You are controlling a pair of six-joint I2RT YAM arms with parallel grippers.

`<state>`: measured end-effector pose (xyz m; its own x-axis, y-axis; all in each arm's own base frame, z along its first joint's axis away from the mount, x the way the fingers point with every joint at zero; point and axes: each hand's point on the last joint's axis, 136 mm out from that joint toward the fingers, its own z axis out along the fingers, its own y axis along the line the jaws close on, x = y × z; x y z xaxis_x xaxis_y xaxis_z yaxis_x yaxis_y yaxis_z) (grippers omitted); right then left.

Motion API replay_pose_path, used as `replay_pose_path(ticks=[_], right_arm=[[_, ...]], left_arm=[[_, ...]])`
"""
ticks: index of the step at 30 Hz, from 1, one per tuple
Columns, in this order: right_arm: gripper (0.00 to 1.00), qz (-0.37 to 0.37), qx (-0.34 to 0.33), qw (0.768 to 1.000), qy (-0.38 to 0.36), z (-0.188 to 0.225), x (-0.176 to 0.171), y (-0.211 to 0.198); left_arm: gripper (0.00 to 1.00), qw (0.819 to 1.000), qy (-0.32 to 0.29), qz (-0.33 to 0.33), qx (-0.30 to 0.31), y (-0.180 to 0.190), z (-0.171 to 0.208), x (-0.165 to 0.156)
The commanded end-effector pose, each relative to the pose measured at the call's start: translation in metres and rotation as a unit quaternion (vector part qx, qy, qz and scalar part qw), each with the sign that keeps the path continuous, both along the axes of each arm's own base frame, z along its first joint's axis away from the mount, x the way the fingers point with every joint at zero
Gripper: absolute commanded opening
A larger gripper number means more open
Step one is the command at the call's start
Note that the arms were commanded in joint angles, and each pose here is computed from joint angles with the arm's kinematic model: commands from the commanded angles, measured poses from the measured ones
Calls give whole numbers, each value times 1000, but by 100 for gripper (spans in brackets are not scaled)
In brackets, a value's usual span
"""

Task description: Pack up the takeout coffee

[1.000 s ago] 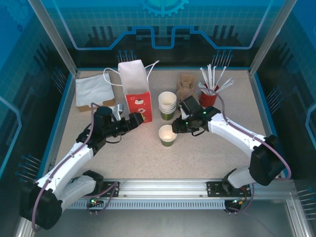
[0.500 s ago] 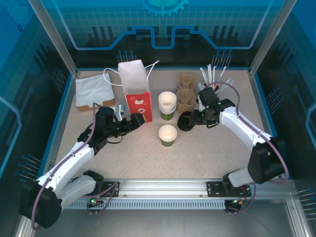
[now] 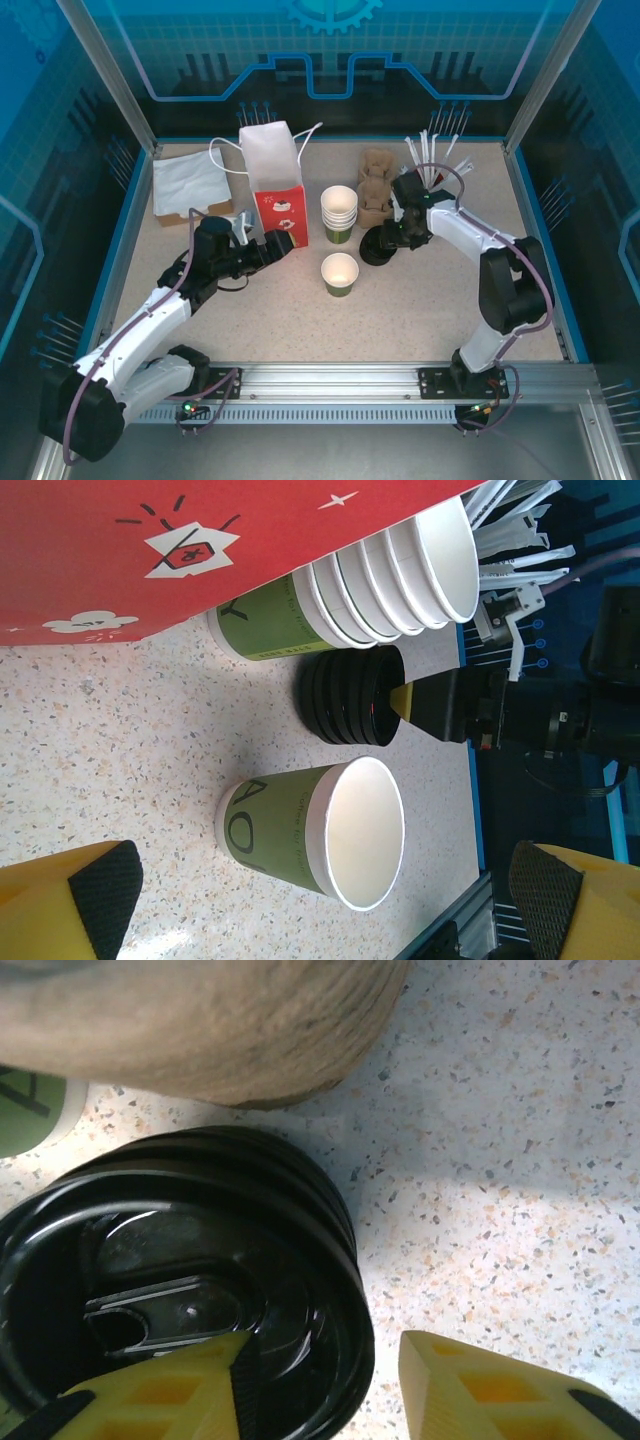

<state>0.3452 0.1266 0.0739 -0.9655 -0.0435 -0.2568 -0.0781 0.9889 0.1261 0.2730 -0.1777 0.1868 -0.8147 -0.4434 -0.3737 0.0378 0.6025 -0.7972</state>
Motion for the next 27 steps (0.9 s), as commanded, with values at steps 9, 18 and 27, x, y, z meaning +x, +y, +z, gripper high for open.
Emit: replay_pose_path(ticks=[9, 18, 27], right_arm=[[31, -6, -3, 1000, -5, -3, 16, -3], [18, -5, -8, 1000, -2, -4, 14, -4], [15, -5, -11, 1000, -10, 7, 9, -8]], left_arm=[[99, 1000, -9, -1, -1, -4, 11, 4], [99, 1000, -12, -2, -1, -5, 13, 5], [99, 1000, -14, -3, -2, -5, 16, 7]])
